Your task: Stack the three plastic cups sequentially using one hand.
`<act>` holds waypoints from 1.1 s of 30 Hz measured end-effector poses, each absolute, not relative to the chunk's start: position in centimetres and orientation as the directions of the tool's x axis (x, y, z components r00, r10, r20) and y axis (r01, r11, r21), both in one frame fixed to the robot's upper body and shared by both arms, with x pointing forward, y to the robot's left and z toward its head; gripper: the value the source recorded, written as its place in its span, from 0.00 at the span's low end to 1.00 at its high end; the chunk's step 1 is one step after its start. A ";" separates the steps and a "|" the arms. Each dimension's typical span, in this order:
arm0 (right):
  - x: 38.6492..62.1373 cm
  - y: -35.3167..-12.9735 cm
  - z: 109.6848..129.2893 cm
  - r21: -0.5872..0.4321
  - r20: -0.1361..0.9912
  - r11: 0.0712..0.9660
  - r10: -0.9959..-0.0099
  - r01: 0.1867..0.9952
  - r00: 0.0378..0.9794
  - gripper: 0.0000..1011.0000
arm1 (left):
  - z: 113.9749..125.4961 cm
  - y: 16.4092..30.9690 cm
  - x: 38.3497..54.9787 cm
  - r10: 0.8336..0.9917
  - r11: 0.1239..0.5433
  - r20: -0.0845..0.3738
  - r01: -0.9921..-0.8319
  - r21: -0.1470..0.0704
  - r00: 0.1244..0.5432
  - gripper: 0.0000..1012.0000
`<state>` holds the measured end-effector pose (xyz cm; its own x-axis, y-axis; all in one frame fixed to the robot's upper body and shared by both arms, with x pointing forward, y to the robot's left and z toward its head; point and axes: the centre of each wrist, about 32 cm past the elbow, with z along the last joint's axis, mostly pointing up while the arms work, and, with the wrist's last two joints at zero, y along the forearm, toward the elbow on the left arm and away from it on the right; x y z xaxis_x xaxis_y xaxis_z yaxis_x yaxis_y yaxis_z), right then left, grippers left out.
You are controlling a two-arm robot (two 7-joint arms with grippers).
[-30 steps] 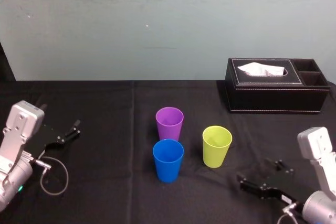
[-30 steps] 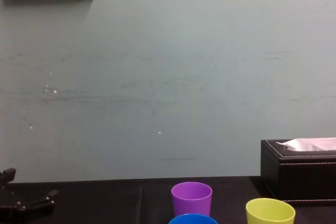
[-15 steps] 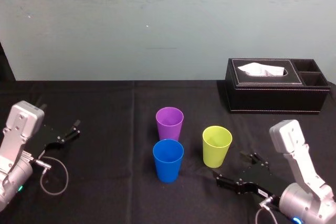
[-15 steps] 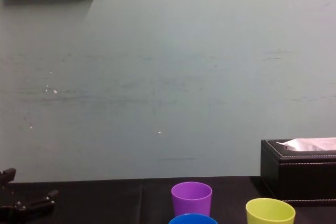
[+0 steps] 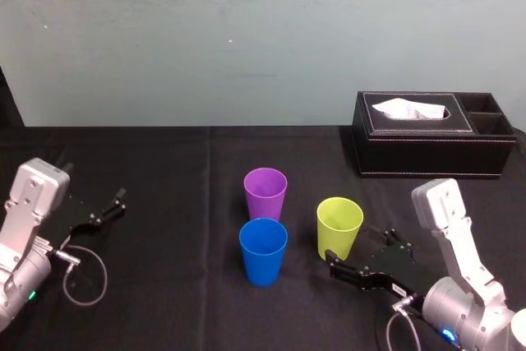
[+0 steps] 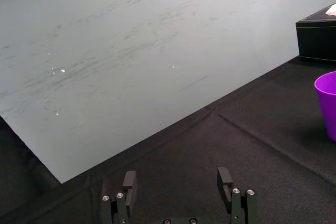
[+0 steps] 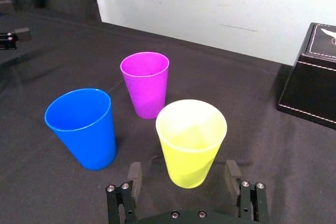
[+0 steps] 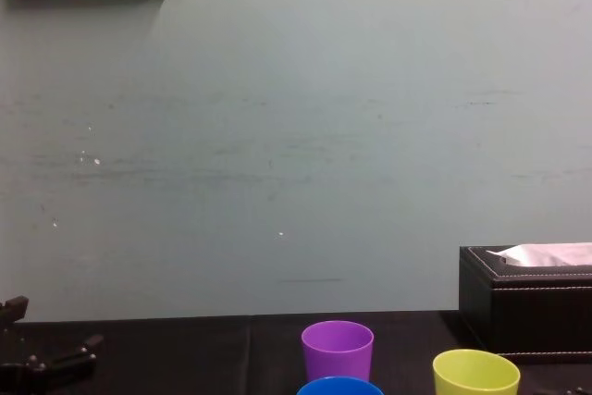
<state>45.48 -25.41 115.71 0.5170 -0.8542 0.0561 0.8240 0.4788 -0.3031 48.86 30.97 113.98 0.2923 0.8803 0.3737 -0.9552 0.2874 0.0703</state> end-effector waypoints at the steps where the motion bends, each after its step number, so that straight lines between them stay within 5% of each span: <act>1: 45.5 -25.3 115.7 -0.302 0.054 0.480 -0.854 0.824 0.518 0.99 | 114.0 31.0 48.9 0.880 0.287 0.374 -0.955 0.070 0.292 0.99; 33: 46.7 -24.1 114.6 -0.289 0.036 0.468 -0.867 0.835 0.498 0.99 | 114.0 31.0 48.9 0.880 0.287 0.374 -0.955 0.070 0.292 0.99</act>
